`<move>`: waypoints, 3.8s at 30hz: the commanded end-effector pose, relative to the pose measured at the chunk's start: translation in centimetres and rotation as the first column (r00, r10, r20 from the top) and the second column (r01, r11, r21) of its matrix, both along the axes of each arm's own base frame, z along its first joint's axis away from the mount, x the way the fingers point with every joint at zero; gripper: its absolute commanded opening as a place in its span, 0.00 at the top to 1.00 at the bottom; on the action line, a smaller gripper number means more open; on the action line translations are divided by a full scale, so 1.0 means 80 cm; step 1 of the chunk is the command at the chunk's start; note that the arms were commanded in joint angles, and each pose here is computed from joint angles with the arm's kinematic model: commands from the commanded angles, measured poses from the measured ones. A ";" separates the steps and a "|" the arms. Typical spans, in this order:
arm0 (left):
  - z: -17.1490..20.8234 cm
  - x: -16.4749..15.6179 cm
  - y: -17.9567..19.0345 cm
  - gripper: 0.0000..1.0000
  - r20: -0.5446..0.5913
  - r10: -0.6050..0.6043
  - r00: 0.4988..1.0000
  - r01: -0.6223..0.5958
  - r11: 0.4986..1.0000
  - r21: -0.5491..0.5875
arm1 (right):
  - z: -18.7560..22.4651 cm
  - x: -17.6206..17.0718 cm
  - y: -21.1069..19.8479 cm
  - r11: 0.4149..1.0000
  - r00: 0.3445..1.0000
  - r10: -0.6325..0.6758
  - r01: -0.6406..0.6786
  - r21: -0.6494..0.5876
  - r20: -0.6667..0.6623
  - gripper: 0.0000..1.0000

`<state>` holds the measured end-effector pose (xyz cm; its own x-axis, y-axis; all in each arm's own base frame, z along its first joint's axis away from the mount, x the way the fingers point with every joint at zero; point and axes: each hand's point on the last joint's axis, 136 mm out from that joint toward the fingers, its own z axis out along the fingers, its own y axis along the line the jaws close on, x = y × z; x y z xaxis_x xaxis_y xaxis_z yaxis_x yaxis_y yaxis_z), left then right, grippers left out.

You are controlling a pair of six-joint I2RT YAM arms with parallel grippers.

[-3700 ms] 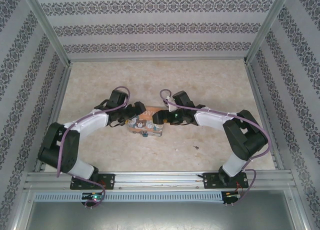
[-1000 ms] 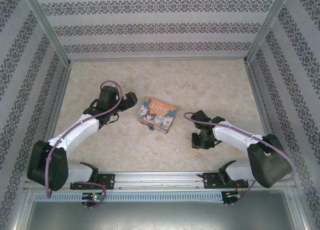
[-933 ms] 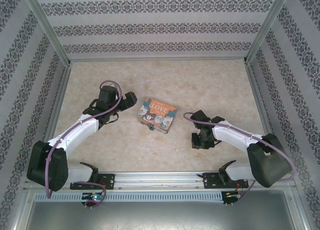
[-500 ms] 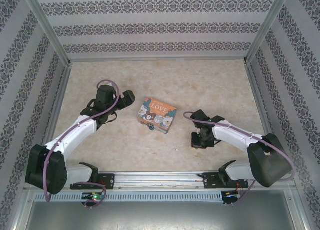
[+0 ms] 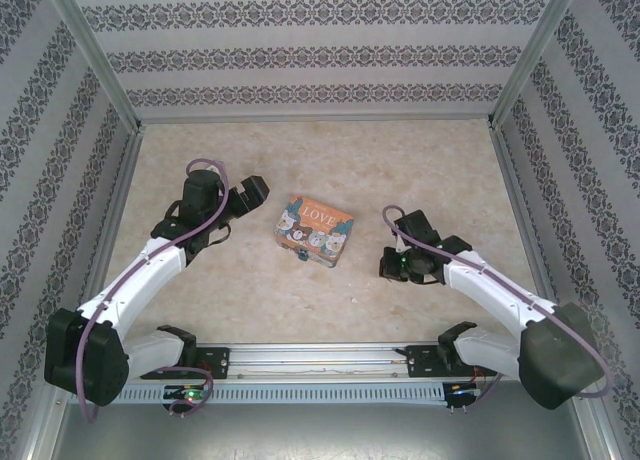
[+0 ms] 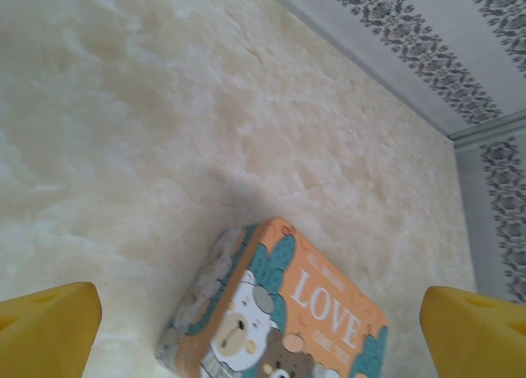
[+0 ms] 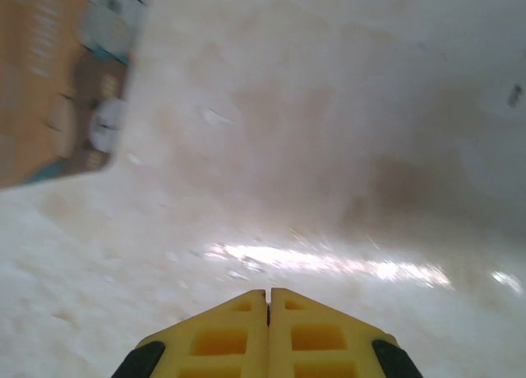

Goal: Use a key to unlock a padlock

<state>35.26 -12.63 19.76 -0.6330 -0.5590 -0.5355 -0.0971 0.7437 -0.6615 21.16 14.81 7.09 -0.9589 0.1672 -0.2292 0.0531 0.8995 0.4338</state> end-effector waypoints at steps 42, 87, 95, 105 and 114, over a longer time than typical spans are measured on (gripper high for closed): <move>0.177 -0.004 -0.271 0.12 0.141 -0.072 0.987 0.156 0.278 -0.948 | 0.334 0.126 0.076 0.564 0.704 -0.522 -0.138 0.814 0.481 1.00; 0.142 -0.005 -0.273 0.72 0.094 -0.050 0.994 0.106 0.369 -0.923 | 0.319 0.117 0.087 0.619 0.696 -0.493 -0.141 0.773 0.522 1.00; 0.130 -0.002 -0.276 0.81 0.075 -0.054 0.996 0.090 0.381 -0.920 | 0.319 0.118 0.088 0.625 0.696 -0.488 -0.142 0.768 0.526 1.00; 0.120 0.001 -0.276 0.94 0.057 -0.054 0.997 0.073 0.373 -0.925 | 0.318 0.119 0.088 0.627 0.696 -0.489 -0.138 0.766 0.526 1.00; 0.121 0.003 -0.265 1.00 0.095 -0.038 0.995 0.102 0.428 -0.898 | 0.317 0.114 0.081 0.657 0.688 -0.475 -0.138 0.741 0.549 0.82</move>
<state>35.69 -34.12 29.69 -0.6747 -0.6879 0.2676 -0.0473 -0.3214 -0.9458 31.13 21.55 30.65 -0.5460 0.7032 -0.4553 -0.3368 0.3134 0.8879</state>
